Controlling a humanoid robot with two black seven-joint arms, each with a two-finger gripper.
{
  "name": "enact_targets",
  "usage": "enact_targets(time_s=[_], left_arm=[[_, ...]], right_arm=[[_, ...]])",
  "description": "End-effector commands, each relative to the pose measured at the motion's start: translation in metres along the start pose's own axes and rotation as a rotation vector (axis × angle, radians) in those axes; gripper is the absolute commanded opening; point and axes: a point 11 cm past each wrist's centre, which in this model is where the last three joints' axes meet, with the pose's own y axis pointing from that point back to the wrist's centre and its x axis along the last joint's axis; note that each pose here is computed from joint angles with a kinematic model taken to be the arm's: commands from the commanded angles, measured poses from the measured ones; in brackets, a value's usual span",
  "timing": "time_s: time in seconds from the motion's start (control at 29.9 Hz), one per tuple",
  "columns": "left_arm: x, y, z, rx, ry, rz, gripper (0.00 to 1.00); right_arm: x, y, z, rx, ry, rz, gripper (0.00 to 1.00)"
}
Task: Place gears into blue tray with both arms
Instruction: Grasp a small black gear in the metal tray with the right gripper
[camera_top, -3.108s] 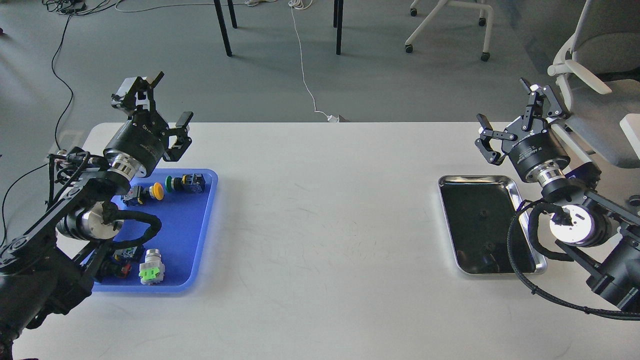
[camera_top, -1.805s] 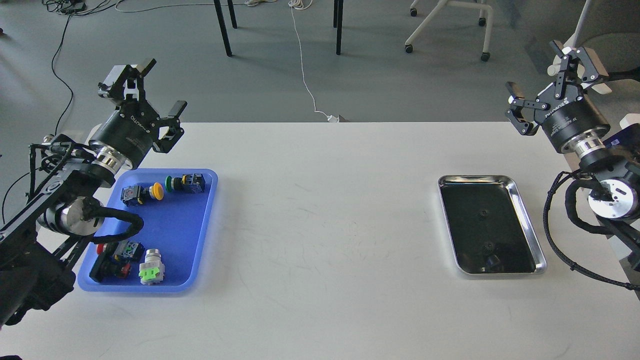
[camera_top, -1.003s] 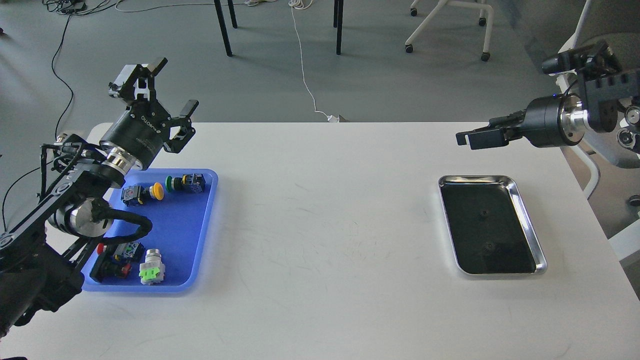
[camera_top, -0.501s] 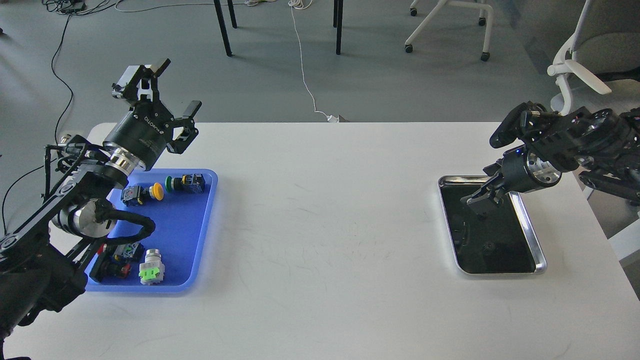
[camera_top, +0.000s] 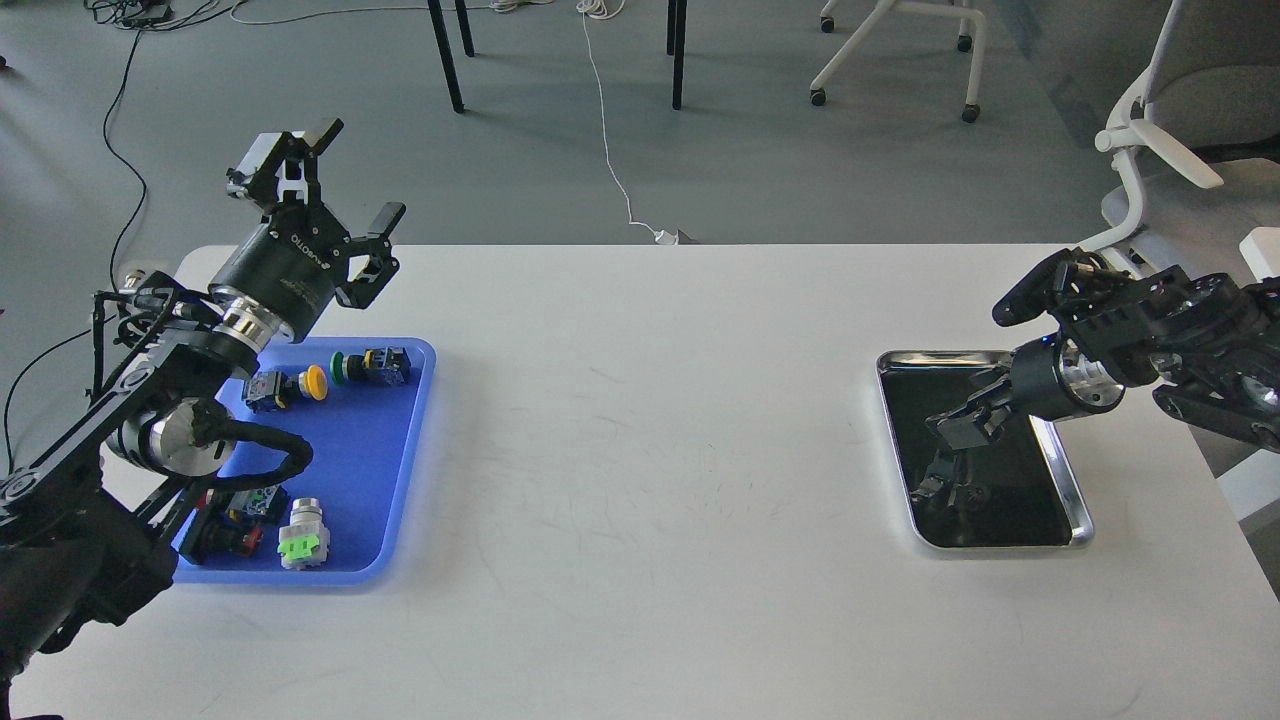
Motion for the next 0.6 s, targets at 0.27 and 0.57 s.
enact_targets(time_s=[0.27,0.57], left_arm=[[0.000,0.000,-0.001,0.001,0.002,0.001,0.98],[0.000,0.001,-0.002,0.003,0.002,0.002,0.98]], right_arm=[[-0.020,-0.007,0.009,-0.028,-0.028,-0.025,0.77],[-0.015,-0.013,0.009,-0.035,-0.014,-0.021,0.65]])
